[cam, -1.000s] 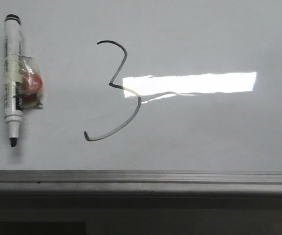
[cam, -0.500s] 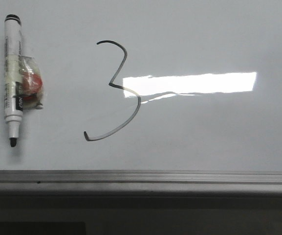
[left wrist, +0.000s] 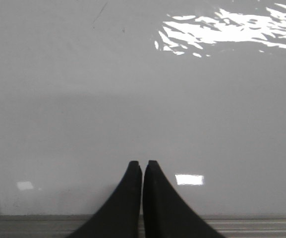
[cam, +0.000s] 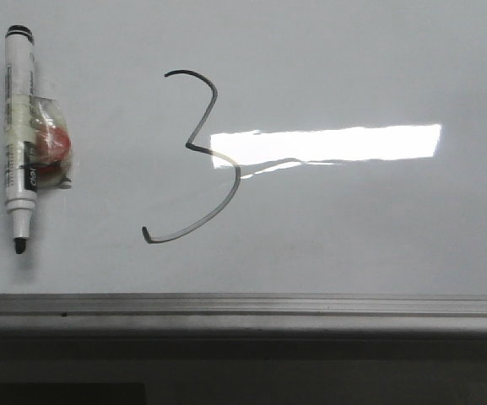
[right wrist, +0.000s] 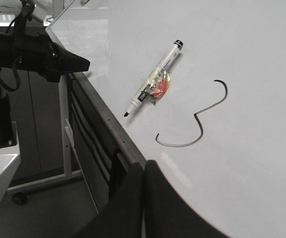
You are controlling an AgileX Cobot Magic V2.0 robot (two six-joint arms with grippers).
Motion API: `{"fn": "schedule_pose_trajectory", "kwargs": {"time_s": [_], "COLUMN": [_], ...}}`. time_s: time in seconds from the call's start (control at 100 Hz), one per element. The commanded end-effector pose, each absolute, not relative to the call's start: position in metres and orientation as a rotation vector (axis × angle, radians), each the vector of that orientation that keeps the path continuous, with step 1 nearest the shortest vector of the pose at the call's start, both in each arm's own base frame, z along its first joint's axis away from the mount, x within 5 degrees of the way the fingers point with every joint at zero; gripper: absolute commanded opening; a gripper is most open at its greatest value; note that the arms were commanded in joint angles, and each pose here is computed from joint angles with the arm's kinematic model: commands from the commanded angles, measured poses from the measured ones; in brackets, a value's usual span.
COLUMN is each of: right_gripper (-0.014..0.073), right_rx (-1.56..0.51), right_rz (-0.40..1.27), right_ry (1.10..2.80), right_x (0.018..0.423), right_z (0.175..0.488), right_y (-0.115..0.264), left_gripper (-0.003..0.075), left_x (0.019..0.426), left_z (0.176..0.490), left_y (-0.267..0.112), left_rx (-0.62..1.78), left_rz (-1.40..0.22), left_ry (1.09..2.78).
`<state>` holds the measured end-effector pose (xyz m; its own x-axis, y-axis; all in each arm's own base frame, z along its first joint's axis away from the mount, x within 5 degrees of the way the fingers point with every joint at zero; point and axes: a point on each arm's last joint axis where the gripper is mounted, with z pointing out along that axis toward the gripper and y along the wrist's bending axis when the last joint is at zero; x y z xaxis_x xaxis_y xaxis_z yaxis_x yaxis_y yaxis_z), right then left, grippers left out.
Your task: Write number 3 on whiteboard
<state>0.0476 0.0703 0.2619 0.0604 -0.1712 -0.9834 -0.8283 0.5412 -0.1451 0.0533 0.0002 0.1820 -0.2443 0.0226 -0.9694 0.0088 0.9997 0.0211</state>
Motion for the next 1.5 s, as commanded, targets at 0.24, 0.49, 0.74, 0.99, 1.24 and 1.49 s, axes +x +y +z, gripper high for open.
{"fn": "schedule_pose_trajectory", "kwargs": {"time_s": [0.24,0.49,0.74,0.99,1.24,1.49], "right_gripper": [-0.0051,-0.0051,-0.0051,-0.0051,-0.0051,-0.0051], "right_rx": [-0.579,-0.226,-0.075,-0.048,-0.05,-0.05], "right_rz": [0.379,0.177,0.068,0.07,0.066,0.066], "right_ry": [1.441,1.524,1.497,1.71,1.807,1.807], "right_x": [0.069,0.08,0.057,0.055,0.053,0.053], "right_z": [0.281,0.266,0.222,0.183,0.174,0.174], "right_y": [0.05,0.021,0.005,0.004,0.004,0.004], "left_gripper": [-0.002,-0.002,-0.002,-0.002,-0.002,-0.002], "left_x": [0.054,0.054,0.054,0.054,0.054,0.054], "left_z": [0.176,0.176,0.176,0.176,0.176,0.176], "left_y": [0.0,0.0,0.0,0.0,0.0,0.0], "left_rx": [0.019,0.019,0.019,0.019,0.019,0.019], "left_rz": [0.004,0.004,0.004,0.004,0.004,0.004], "left_ry": [1.776,1.776,1.776,1.776,1.776,1.776]}}
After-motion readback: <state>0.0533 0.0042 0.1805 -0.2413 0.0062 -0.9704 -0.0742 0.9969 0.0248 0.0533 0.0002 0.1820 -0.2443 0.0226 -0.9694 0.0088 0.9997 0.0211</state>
